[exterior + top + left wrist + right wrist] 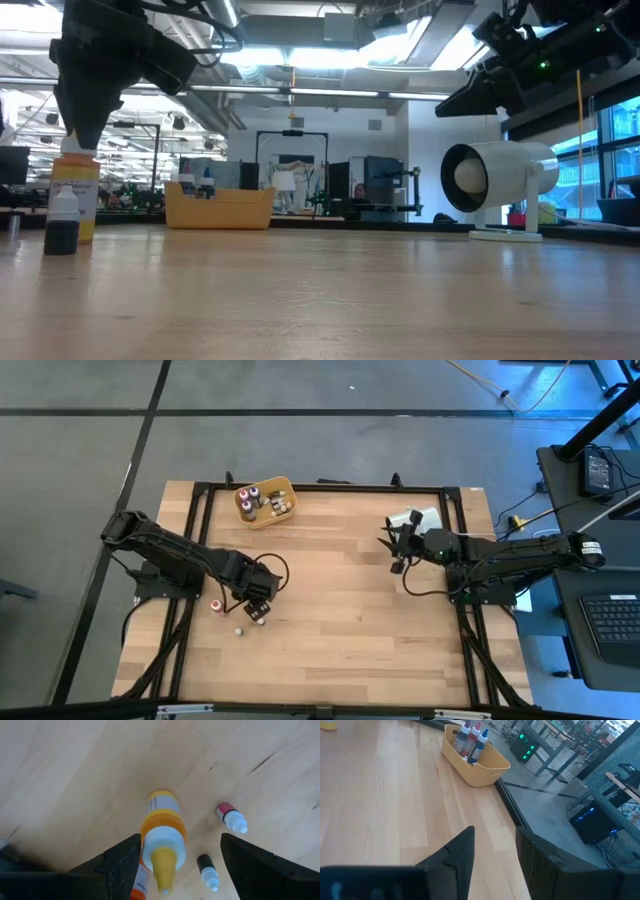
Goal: Pick & Place food coloring
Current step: Put the large yellow food coloring bottle into the yellow bin
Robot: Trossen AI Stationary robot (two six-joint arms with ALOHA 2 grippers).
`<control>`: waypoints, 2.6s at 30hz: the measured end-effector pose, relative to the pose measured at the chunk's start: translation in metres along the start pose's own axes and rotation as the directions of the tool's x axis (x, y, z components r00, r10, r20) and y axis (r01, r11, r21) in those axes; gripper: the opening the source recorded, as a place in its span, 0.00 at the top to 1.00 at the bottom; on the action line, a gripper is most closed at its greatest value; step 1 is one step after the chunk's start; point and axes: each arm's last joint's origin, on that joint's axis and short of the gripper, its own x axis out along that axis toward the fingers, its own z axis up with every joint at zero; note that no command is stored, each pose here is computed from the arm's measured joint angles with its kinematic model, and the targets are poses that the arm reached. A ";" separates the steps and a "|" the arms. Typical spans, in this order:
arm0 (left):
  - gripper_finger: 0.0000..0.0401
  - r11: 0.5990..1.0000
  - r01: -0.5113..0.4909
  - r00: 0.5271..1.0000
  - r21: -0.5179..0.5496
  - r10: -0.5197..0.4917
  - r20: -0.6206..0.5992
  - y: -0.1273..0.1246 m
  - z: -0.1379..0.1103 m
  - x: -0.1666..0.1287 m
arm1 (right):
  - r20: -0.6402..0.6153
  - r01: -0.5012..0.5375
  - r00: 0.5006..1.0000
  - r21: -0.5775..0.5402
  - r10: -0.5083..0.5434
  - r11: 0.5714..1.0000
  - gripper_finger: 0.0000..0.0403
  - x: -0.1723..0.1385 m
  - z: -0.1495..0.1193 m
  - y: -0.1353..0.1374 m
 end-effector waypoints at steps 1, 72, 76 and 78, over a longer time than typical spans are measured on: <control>0.34 1.000 -0.001 1.000 0.000 0.001 0.002 0.000 0.000 0.000 | 0.000 0.000 1.000 0.000 0.000 1.000 0.64 0.000 0.000 0.000; 0.71 0.966 -0.238 0.954 -0.102 0.252 0.161 0.186 0.185 -0.071 | -0.012 -0.004 1.000 -0.013 0.004 1.000 0.64 0.000 -0.001 0.000; 0.71 0.957 -0.265 0.956 -0.121 0.277 0.097 0.195 0.195 -0.054 | -0.015 -0.006 1.000 -0.015 0.006 1.000 0.64 0.000 -0.002 0.001; 0.71 0.947 -0.292 0.951 -0.135 0.303 0.069 0.199 0.199 -0.046 | -0.019 -0.007 1.000 -0.017 0.007 1.000 0.64 0.000 -0.002 0.001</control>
